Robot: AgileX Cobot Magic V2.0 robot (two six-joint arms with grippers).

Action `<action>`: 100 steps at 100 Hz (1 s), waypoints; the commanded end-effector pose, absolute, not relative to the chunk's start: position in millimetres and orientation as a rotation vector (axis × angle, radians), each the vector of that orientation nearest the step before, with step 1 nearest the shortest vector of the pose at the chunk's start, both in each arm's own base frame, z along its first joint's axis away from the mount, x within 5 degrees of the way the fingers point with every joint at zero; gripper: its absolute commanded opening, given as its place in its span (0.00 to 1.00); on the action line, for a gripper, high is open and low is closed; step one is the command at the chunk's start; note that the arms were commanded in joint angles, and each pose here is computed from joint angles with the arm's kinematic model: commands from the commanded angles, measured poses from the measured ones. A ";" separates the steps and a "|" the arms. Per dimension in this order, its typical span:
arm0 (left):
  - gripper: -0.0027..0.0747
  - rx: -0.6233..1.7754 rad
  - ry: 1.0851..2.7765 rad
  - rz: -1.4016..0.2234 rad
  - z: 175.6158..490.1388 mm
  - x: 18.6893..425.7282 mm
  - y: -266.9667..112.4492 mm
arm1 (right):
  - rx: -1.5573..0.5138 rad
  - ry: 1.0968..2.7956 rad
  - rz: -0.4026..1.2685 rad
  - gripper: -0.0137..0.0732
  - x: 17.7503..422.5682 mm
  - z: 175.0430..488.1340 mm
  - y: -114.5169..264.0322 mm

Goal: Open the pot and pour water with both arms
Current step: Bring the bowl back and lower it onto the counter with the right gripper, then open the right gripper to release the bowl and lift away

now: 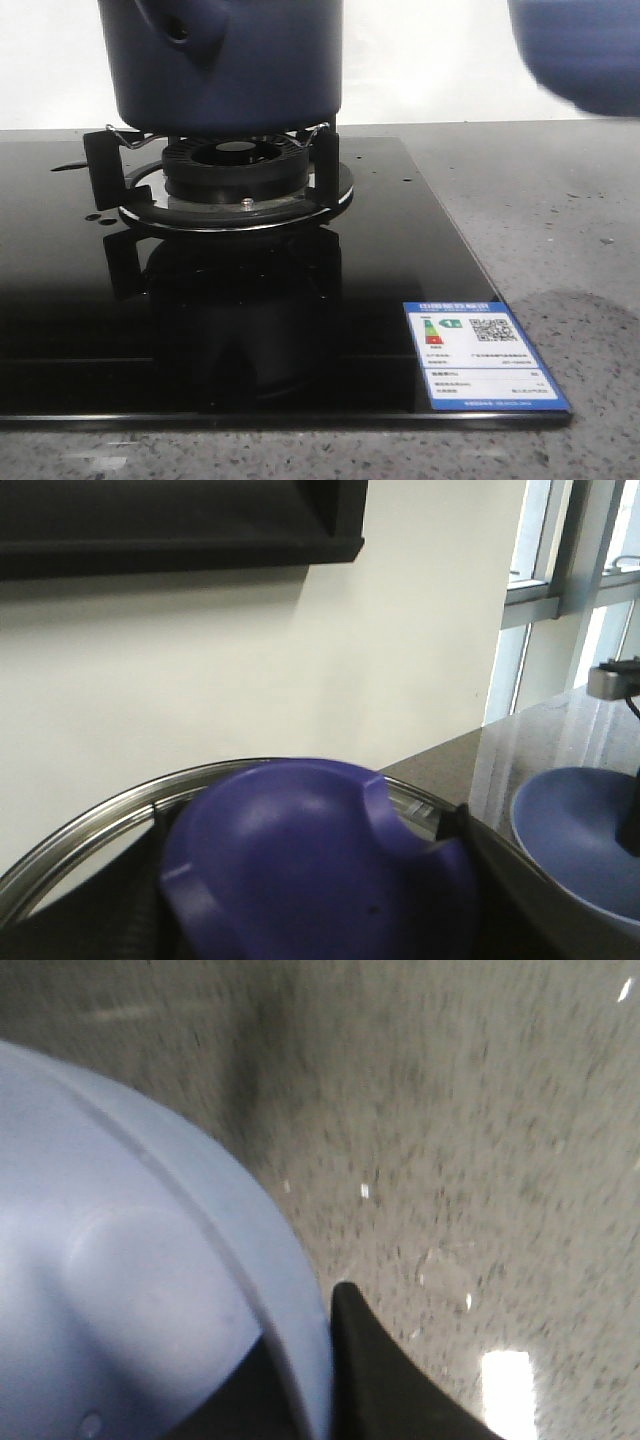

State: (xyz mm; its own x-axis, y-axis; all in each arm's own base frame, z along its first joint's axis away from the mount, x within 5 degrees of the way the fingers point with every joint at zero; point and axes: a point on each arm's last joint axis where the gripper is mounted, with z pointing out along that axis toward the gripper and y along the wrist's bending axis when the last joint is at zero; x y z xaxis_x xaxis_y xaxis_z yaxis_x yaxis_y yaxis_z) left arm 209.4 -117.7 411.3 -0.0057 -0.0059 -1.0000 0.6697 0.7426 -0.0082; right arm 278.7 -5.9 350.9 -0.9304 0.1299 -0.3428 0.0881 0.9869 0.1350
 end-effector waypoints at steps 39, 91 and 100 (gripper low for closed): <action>0.35 0.667 1.510 -0.682 397.1 257.6 -157.4 | 0.129 2.775 0.163 0.11 253.4 316.7 -5.2; 0.35 0.684 1.578 -0.700 367.0 286.8 -171.7 | 0.123 2.808 0.150 0.11 250.7 315.2 -5.8; 0.35 0.675 1.549 -0.680 369.4 288.3 -170.4 | 0.122 2.806 0.146 0.11 250.8 315.3 -6.1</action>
